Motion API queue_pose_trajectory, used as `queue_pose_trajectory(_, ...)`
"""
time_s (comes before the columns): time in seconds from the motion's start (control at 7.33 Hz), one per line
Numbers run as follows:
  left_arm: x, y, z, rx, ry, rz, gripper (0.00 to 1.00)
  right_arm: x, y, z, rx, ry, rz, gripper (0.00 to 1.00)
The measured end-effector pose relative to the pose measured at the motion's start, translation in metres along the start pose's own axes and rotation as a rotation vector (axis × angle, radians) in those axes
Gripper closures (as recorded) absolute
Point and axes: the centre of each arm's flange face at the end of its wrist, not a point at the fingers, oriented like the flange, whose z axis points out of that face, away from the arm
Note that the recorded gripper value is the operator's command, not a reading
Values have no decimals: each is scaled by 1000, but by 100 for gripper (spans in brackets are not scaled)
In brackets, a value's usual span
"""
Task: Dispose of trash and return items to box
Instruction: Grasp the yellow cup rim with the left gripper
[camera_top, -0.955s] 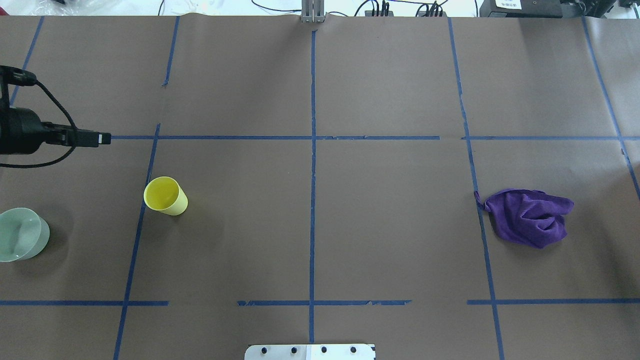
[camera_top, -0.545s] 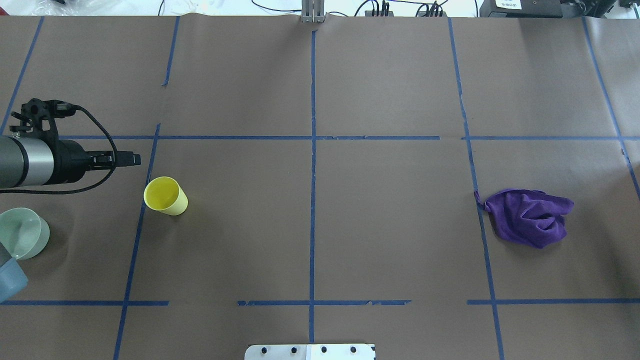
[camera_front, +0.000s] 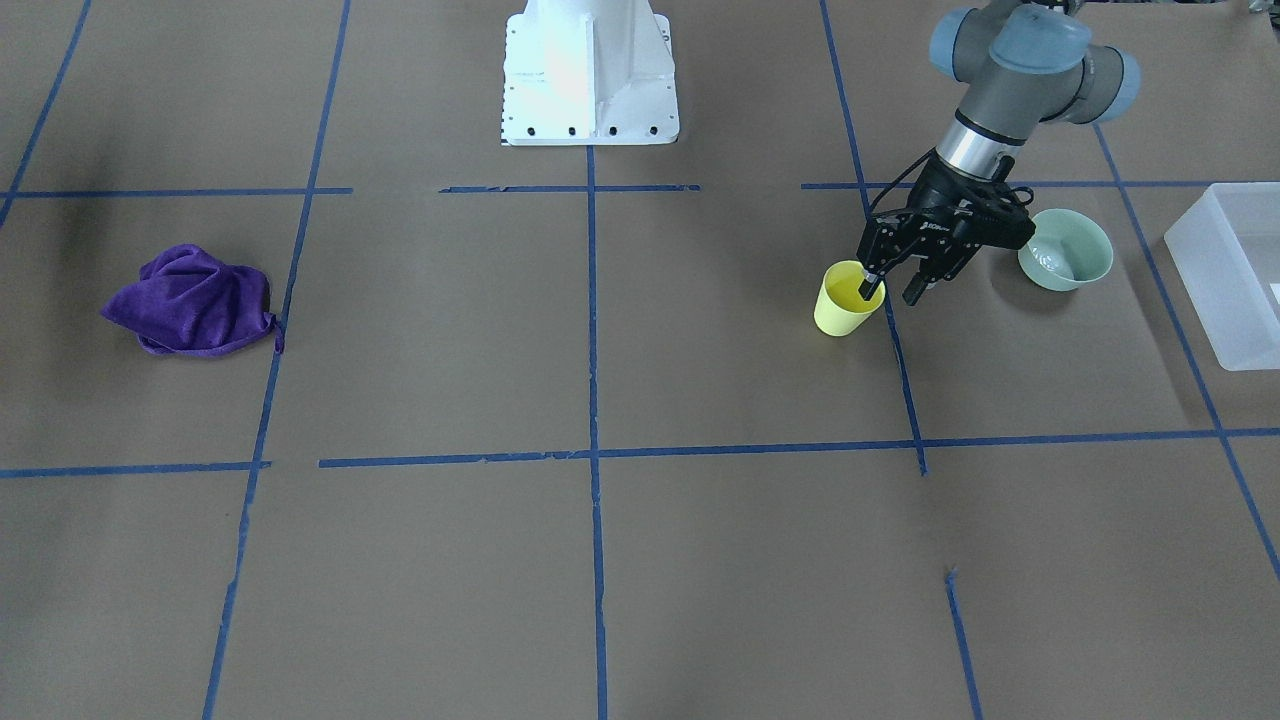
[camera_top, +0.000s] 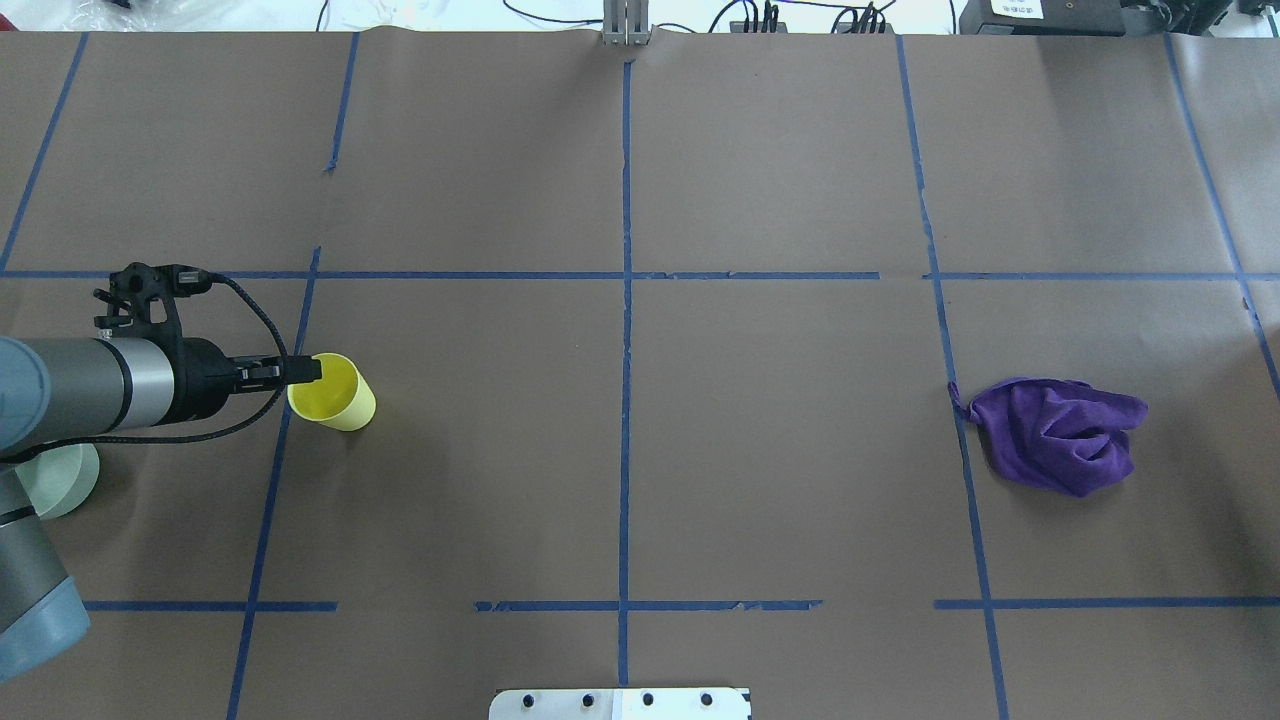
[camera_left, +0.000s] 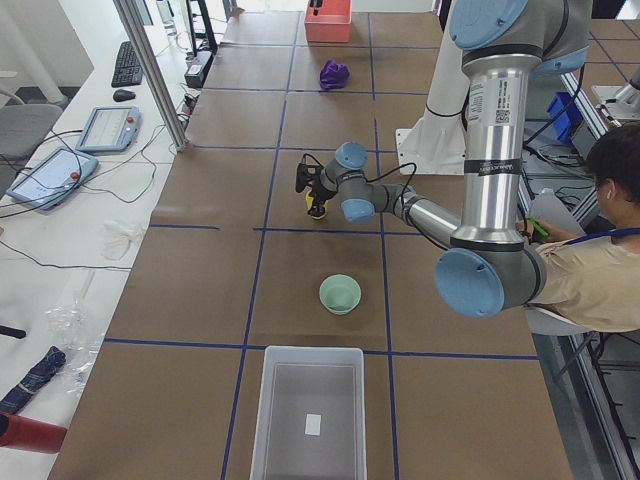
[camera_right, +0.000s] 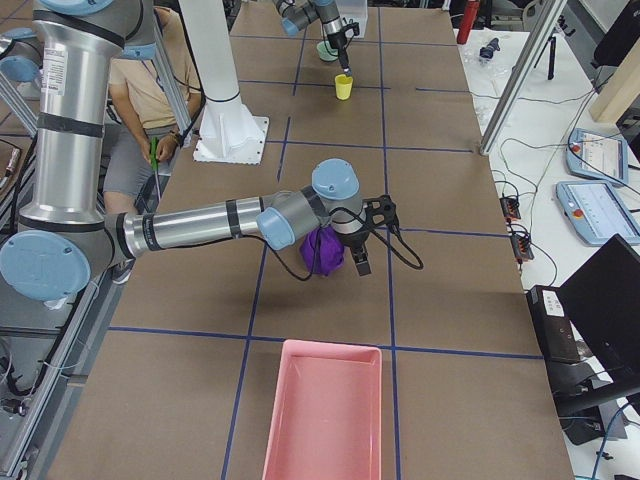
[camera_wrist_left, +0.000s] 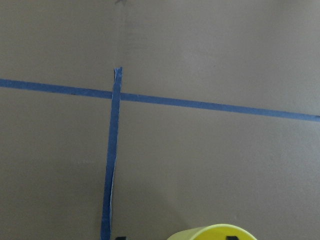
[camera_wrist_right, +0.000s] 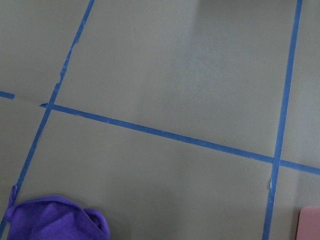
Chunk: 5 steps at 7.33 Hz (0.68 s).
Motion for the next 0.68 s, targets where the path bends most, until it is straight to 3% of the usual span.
queue_pose_trajectory(0.41,-4,6,8,2,-18,11,100,2,1,1,-2,2,2,0)
queue_pose_trajectory(0.68,-6,-7,-15,28,-2,74,100,2,1,1,-1,3,2,0)
